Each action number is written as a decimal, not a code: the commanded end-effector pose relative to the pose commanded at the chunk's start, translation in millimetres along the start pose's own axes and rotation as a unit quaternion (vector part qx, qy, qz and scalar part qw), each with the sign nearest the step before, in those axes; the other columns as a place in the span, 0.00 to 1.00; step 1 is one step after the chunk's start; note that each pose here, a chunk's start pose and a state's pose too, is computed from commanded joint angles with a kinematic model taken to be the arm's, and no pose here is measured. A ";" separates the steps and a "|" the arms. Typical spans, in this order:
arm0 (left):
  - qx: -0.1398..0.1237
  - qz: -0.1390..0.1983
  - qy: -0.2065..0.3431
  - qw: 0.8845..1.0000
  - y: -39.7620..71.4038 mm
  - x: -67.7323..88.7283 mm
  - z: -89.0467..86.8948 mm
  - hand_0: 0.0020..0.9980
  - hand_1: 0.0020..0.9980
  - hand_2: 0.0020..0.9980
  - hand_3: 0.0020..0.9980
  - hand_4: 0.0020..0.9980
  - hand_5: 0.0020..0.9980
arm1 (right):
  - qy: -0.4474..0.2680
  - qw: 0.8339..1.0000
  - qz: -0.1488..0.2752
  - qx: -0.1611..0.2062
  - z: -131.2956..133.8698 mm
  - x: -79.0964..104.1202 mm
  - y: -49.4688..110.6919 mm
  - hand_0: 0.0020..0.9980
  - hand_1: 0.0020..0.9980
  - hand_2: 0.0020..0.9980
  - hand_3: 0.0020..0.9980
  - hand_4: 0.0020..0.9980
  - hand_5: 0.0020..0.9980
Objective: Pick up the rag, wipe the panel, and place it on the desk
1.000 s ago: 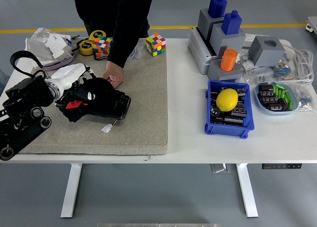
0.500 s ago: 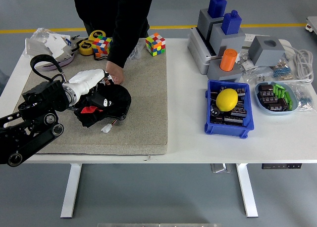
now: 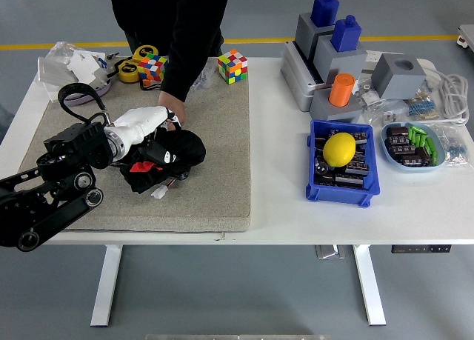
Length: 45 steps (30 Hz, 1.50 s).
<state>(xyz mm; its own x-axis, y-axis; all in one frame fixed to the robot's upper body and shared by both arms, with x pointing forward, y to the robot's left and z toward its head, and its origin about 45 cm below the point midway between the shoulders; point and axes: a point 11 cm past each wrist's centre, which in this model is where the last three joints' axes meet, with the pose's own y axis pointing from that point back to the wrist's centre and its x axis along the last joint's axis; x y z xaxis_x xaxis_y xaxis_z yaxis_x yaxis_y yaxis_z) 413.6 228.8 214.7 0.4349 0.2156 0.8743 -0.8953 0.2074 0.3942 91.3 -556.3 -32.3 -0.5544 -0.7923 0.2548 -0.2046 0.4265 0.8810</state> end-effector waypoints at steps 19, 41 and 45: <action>0.033 0.017 0.007 0.999 3.0 15.2 -31.2 0.26 0.18 0.38 0.59 0.70 0.09 | -0.002 1.000 0.000 -0.002 1.5 -0.3 -0.1 0.74 0.67 0.68 0.62 1.00 0.56; 0.073 0.027 0.009 0.997 6.4 21.9 -65.4 0.26 0.18 0.38 0.59 0.70 0.09 | -0.004 1.000 0.000 -0.005 1.8 -0.9 -0.2 0.73 0.67 0.68 0.62 1.00 0.56; 0.082 0.031 0.008 0.996 7.2 26.1 -72.5 0.26 0.18 0.38 0.59 0.70 0.09 | -0.003 1.000 -0.002 -0.004 0.7 -2.1 -0.2 0.73 0.67 0.68 0.62 1.00 0.56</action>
<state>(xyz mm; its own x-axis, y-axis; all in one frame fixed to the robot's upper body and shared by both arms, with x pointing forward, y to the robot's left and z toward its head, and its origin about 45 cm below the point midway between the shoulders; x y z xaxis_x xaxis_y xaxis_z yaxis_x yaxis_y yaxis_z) 425.5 305.1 219.8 0.3788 0.2383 0.8943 -0.9236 0.0346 0.3819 91.9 -554.4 -33.2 -0.5591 -0.7907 0.2496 -0.2004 0.4209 0.8847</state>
